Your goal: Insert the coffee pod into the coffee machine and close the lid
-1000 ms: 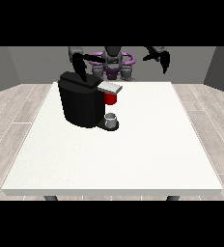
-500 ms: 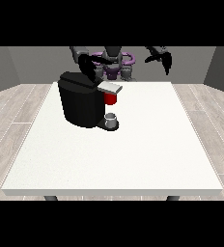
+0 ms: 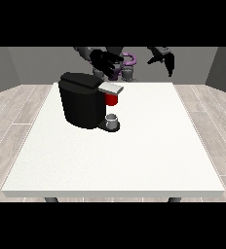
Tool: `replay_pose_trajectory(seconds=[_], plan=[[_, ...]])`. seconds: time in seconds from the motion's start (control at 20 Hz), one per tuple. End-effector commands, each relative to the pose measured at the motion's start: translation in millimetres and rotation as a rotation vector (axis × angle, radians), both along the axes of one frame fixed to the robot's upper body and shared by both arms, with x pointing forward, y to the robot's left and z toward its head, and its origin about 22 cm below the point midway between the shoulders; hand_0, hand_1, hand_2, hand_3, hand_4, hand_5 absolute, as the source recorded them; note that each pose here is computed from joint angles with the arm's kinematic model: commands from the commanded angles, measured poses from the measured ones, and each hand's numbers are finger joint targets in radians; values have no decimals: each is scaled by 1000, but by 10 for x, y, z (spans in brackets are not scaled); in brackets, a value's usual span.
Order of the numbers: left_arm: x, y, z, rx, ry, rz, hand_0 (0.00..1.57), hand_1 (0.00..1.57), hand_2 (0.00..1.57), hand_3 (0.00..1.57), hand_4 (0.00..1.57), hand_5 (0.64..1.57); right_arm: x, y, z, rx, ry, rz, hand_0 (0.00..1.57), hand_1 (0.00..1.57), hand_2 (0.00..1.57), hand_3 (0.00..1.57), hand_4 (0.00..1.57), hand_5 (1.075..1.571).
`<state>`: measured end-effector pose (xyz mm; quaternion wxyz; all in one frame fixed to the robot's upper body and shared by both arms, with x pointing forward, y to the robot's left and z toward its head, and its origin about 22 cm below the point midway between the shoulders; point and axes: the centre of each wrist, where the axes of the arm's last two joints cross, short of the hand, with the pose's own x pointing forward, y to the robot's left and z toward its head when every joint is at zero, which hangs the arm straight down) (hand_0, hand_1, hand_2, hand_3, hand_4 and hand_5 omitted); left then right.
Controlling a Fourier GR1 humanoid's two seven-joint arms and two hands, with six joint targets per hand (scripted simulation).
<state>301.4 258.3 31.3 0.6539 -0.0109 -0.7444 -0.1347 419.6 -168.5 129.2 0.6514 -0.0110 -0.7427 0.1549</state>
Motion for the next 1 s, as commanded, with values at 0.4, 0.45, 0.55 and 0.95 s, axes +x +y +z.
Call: replay_pose_trajectory(seconds=[0.4,0.45,0.55,0.95], plan=[[105,-254,227,15,-92,-94,0,0,0,0,326,1571,197,379,845,-138,-199,-21,0,0,0,0,300,1571],[56,-313,111,24,-41,-47,0,0,0,0,331,1571,172,481,800,-140,-151,14,0,0,0,0,259,1571],[75,-235,221,7,-107,-55,0,0,0,0,398,1571,207,382,758,-149,-189,17,0,0,0,0,241,1571],[120,-157,165,1,-134,-63,0,0,0,0,397,1571,193,725,1240,-201,-253,16,0,0,0,0,53,1571]])
